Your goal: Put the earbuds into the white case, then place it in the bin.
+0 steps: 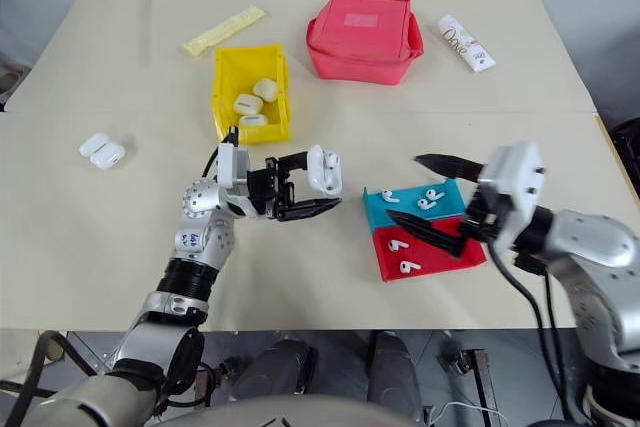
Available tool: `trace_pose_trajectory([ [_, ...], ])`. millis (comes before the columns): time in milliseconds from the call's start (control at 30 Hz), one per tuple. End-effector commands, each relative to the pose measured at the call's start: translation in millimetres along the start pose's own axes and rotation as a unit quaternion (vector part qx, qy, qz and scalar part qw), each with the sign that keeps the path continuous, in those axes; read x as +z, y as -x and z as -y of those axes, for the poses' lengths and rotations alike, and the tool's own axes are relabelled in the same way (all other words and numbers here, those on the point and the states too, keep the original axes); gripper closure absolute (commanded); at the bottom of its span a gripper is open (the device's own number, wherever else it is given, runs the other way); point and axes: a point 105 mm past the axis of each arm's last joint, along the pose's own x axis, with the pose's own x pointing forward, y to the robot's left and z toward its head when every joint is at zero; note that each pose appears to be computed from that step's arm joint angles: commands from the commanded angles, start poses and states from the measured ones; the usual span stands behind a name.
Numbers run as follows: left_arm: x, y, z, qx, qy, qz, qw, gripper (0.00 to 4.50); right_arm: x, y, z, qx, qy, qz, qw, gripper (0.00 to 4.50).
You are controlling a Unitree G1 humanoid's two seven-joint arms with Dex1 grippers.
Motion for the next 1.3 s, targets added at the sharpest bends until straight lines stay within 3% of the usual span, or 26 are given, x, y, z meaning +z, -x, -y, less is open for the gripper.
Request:
trace_pose_trajectory([
  [33, 6.2, 4.9, -5.9, 0.002, -0.017, 0.000, 1.000, 1.74, 3.7, 30.3, -2.2, -0.036, 0.015, -0.021, 0.999, 0.03],
  [300, 6.5, 25.9, -19.4, 0.026, -0.024, -0.024, 0.999, 1.74, -6.9, 82.1, -19.9, -0.096, -0.019, -0.060, 0.993, 0.03],
  [533, 12.6, 33.9, -23.6, 0.037, -0.034, -0.028, 0.998, 1.74, -8.3, 93.0, -32.4, -0.112, -0.039, -0.075, 0.990, 0.03],
  [833, 19.5, 33.5, -10.9, 0.040, -0.043, -0.023, 0.998, 1.74, 0.9, 57.7, -28.9, -0.062, -0.018, -0.108, 0.992, 0.03],
  [1133, 23.0, 29.7, 7.5, 0.057, -0.043, -0.016, 0.997, 1.74, -17.1, 16.8, 3.4, 0.016, 0.014, -0.259, 0.966, 0.03],
  [1300, 22.0, 31.6, 14.0, 0.079, -0.043, -0.017, 0.996, 1.74, -20.9, -17.6, 31.6, 0.032, 0.046, -0.295, 0.954, 0.03],
])
